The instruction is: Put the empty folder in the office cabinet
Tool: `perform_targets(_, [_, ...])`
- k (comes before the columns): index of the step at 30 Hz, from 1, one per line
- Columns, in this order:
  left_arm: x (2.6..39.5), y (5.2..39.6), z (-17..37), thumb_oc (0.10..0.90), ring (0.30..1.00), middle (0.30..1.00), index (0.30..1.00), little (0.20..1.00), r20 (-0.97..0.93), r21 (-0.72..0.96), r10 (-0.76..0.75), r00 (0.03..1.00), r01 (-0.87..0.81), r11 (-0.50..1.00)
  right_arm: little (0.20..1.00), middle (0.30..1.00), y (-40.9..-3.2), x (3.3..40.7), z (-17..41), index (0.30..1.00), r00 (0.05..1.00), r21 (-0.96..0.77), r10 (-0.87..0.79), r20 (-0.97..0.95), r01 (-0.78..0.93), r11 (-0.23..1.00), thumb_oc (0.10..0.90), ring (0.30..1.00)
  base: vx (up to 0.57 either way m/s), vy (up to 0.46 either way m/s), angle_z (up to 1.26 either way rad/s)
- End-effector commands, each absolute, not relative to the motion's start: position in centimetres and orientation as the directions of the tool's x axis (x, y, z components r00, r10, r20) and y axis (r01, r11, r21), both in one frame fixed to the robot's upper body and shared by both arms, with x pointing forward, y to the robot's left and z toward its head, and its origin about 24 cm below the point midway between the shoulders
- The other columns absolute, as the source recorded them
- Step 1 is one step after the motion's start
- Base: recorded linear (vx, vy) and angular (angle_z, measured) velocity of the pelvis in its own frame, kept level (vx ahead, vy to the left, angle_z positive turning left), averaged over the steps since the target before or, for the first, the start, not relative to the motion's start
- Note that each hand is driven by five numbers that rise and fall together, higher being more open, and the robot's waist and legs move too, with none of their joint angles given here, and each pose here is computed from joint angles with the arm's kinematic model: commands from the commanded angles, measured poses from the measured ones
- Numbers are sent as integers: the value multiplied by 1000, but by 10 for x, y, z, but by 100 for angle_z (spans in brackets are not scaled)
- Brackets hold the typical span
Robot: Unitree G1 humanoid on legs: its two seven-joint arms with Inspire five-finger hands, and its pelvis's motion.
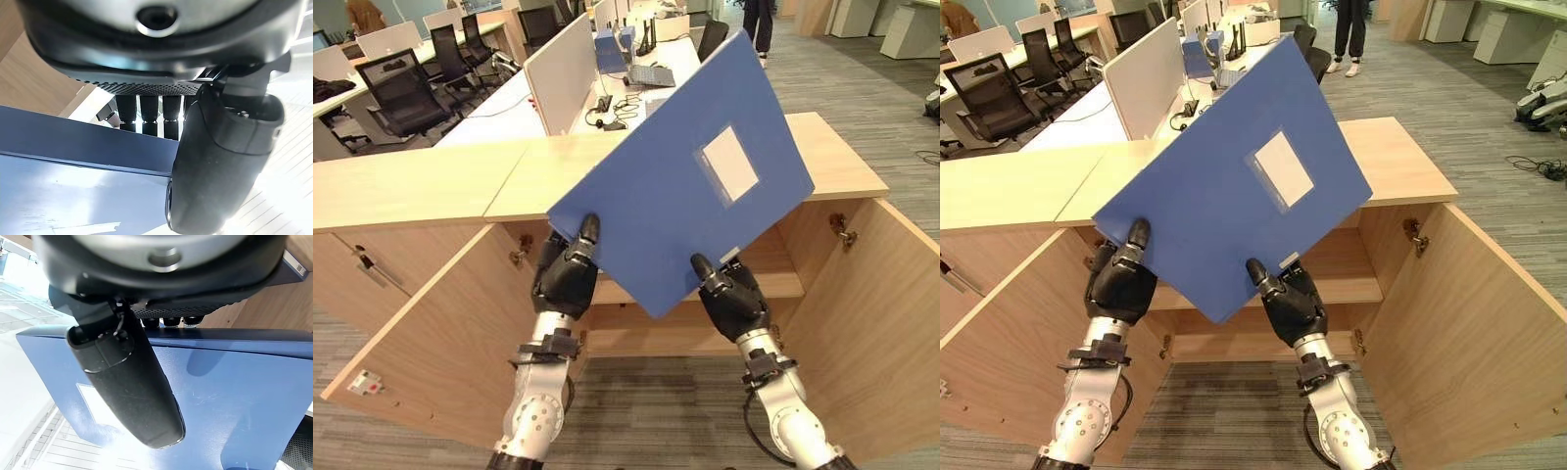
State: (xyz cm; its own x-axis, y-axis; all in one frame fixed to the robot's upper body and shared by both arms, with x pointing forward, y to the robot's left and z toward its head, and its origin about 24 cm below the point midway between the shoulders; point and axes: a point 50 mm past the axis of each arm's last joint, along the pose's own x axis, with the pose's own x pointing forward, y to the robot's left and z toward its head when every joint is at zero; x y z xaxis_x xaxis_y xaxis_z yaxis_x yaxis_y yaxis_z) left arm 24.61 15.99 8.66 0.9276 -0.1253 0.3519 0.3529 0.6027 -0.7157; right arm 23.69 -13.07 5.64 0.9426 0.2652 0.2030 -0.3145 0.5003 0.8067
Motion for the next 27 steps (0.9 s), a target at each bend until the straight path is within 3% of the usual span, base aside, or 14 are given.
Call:
perform_targets(1, [257, 123, 111, 400, 300, 300, 300, 300, 435, -522, -499, 749, 662, 538, 900, 900, -68, 247, 184, 900, 522, 486, 387, 760, -852, 195, 800, 900, 0, 0, 0])
perform_targets(12, [250, 111, 117, 400, 300, 300, 300, 300, 452, -436, -652, 609, 788, 434, 900, 900, -65, 249, 189, 900, 488, 446, 415, 767, -872, 202, 800, 900, 0, 0, 0])
perform_targets(20, [241, 96, 128, 400, 300, 300, 300, 300, 464, -377, -751, 470, 872, 313, 900, 900, -73, 257, 190, 900, 512, 438, 400, 760, -858, 267, 800, 900, 0, 0, 0])
perform_targets(27, [237, 95, 130, 400, 300, 300, 300, 300, 475, -372, -766, 434, 887, 273, 900, 900, -88, 267, 186, 900, 561, 443, 376, 738, -822, 357, 800, 900, 0, 0, 0])
